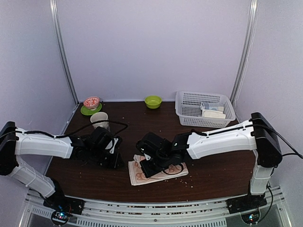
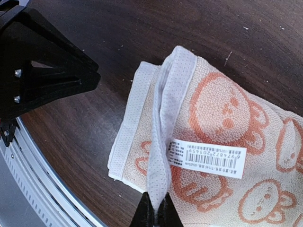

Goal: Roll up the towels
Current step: Fold the towel at the center of the board.

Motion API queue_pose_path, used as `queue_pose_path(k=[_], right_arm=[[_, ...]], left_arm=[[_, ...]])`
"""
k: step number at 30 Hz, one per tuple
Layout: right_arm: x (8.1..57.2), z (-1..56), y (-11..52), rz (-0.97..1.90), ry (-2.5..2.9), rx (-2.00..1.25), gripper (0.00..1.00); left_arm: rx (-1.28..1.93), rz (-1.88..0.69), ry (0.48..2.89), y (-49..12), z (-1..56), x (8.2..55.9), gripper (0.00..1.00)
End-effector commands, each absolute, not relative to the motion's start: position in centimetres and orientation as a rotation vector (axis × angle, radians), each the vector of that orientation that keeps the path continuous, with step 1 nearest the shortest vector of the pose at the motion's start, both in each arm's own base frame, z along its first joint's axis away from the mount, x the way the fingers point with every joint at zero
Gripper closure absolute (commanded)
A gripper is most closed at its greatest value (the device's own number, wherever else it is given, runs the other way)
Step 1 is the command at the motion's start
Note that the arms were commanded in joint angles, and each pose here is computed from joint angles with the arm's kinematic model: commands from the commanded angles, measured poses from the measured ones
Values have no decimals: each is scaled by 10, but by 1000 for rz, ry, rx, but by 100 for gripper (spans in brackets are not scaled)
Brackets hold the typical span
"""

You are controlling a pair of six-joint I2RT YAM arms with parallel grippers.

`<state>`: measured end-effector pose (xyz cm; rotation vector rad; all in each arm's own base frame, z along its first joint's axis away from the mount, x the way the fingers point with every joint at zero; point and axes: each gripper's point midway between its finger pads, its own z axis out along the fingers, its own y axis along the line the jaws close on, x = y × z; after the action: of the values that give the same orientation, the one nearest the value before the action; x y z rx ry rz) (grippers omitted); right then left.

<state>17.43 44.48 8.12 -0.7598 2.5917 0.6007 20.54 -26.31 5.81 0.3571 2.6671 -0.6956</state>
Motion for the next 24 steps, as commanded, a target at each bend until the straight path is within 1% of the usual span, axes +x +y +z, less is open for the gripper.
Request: queue_pose_path(k=[1, 3, 4, 7, 10, 11, 12, 14, 17, 18, 19, 20, 22, 24], right_arm=[[168, 81, 456, 609, 2593, -812, 100], [165, 76, 460, 618, 2605, -834, 100], [164, 76, 464, 636, 2608, -848, 98], [156, 80, 477, 711, 2595, -899, 75], [152, 97, 488, 790, 2552, -942, 50], [150, 108, 489, 819, 2527, -954, 44], [150, 117, 489, 841, 2507, -958, 40], [151, 136, 482, 866, 2469, -950, 37], [169, 152, 453, 802, 2431, -844, 37], [178, 153, 438, 775, 2428, -784, 38], [189, 153, 422, 747, 2428, -709, 39], [199, 140, 400, 700, 2458, -624, 40], [216, 130, 368, 690, 2483, -461, 43], [226, 124, 346, 707, 2493, -336, 45]], left_arm=[[343, -711, 2642, -264, 61, 207, 90], [340, -713, 2641, -264, 61, 207, 90], [339, -712, 2642, -264, 61, 207, 90], [338, -711, 2643, -263, 61, 206, 90], [337, -708, 2640, -263, 64, 207, 90], [335, -703, 2638, -262, 66, 207, 90], [332, -701, 2635, -261, 68, 207, 90], [326, -688, 2628, -258, 74, 208, 90], [322, -701, 2597, -258, 89, 209, 88], [325, -719, 2585, -260, 94, 210, 84], [327, -740, 2577, -263, 99, 210, 77], [324, -765, 2574, -267, 102, 210, 69], [330, -858, 2573, -281, 105, 208, 59], [322, -938, 2586, -298, 103, 206, 52]])
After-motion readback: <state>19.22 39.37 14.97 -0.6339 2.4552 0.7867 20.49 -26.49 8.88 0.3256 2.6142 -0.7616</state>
